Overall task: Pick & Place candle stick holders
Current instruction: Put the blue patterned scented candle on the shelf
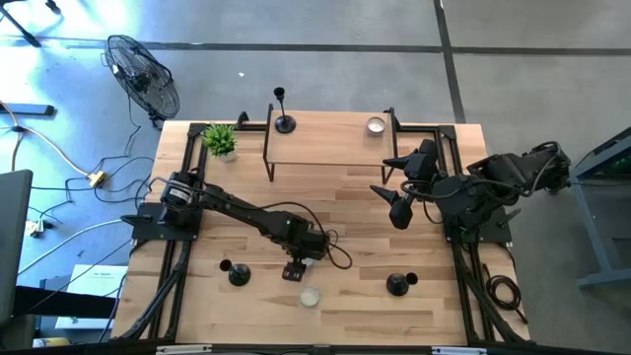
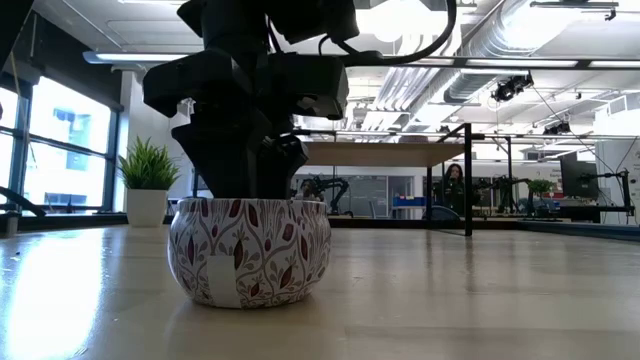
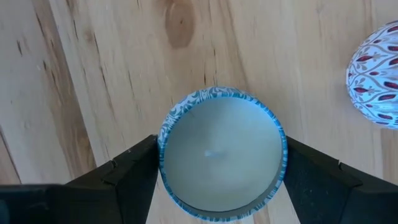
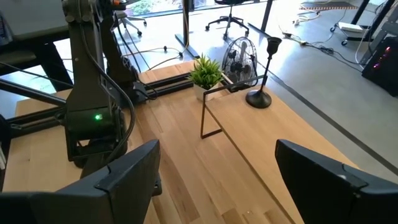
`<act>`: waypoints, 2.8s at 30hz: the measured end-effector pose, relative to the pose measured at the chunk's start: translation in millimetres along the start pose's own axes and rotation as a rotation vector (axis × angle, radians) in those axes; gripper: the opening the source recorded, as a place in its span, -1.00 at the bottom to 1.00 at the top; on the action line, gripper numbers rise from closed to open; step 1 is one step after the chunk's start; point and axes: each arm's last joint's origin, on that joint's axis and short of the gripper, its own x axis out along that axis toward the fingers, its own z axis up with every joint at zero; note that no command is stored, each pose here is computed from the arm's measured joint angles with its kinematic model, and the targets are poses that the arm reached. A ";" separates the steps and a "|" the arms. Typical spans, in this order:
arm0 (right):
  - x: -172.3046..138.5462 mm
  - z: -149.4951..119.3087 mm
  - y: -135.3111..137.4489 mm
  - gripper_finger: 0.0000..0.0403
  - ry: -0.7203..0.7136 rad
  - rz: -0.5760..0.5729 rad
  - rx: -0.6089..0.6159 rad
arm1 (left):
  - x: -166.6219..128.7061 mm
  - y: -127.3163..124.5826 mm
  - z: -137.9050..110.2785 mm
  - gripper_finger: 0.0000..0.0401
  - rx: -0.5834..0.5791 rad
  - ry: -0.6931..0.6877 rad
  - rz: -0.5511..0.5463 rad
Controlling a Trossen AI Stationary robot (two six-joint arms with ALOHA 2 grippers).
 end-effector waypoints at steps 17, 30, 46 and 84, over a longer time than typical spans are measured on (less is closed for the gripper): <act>0.0 0.2 -0.5 0.55 -0.009 -0.017 0.001 | -21.1 0.2 2.4 0.40 -0.024 0.118 0.074; 0.1 -0.4 0.6 0.55 0.011 0.020 0.002 | -34.6 -0.6 12.5 0.40 -0.021 0.095 0.098; 0.0 -3.0 -0.6 0.55 0.032 0.009 0.009 | -74.4 0.9 34.1 0.40 0.019 0.050 0.186; 2.3 -4.1 -4.2 0.55 0.051 -0.011 -0.019 | -203.0 9.7 56.5 0.40 0.032 -0.077 0.278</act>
